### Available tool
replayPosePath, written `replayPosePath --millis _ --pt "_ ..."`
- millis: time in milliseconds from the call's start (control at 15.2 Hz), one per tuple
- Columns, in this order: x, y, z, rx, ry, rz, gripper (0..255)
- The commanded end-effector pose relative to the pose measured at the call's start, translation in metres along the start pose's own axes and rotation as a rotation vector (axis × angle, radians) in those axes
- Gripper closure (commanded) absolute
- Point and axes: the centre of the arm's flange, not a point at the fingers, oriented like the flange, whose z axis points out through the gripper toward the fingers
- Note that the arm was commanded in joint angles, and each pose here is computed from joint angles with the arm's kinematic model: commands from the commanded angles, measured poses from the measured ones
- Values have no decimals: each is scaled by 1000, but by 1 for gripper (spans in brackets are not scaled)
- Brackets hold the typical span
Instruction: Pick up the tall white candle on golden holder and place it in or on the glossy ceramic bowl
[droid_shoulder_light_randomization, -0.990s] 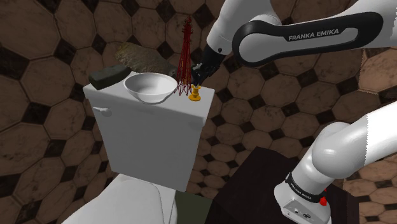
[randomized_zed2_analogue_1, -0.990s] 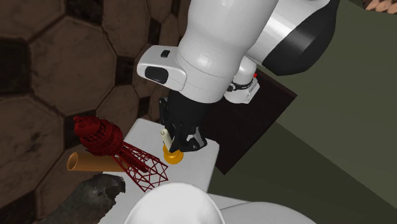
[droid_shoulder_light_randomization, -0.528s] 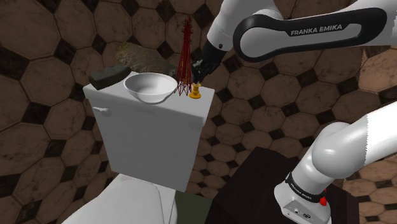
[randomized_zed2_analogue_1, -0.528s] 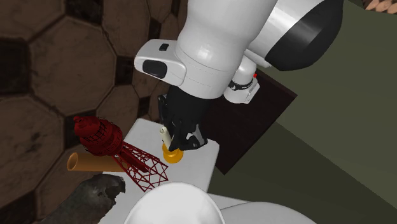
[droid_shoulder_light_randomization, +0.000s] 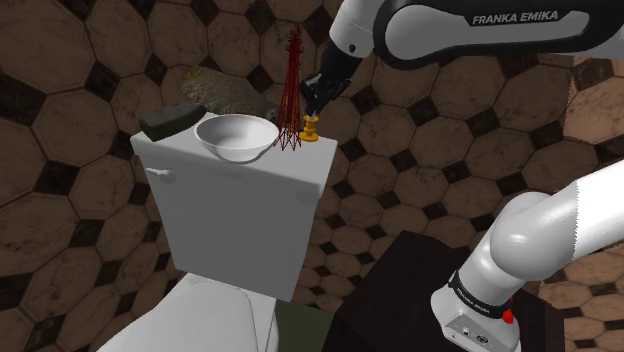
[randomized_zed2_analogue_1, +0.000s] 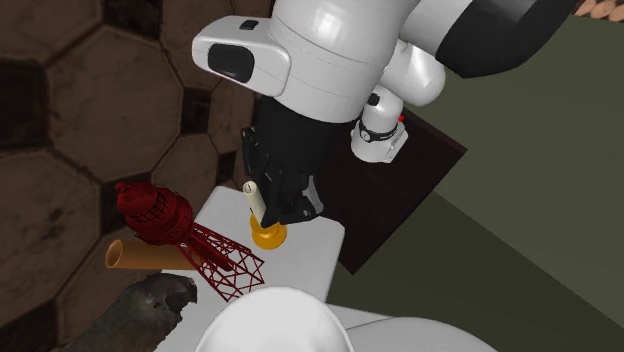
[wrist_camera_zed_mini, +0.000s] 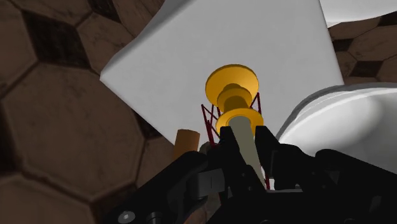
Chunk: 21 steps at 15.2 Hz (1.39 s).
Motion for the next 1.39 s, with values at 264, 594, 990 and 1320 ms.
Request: replayPosePath --millis 264,594,990,1320 --pt "15 1 -29 0 0 0 255" --pt "26 1 -53 0 0 0 255" --pt "39 2 -80 0 0 0 255" --pt "70 -55 -69 0 0 0 255"
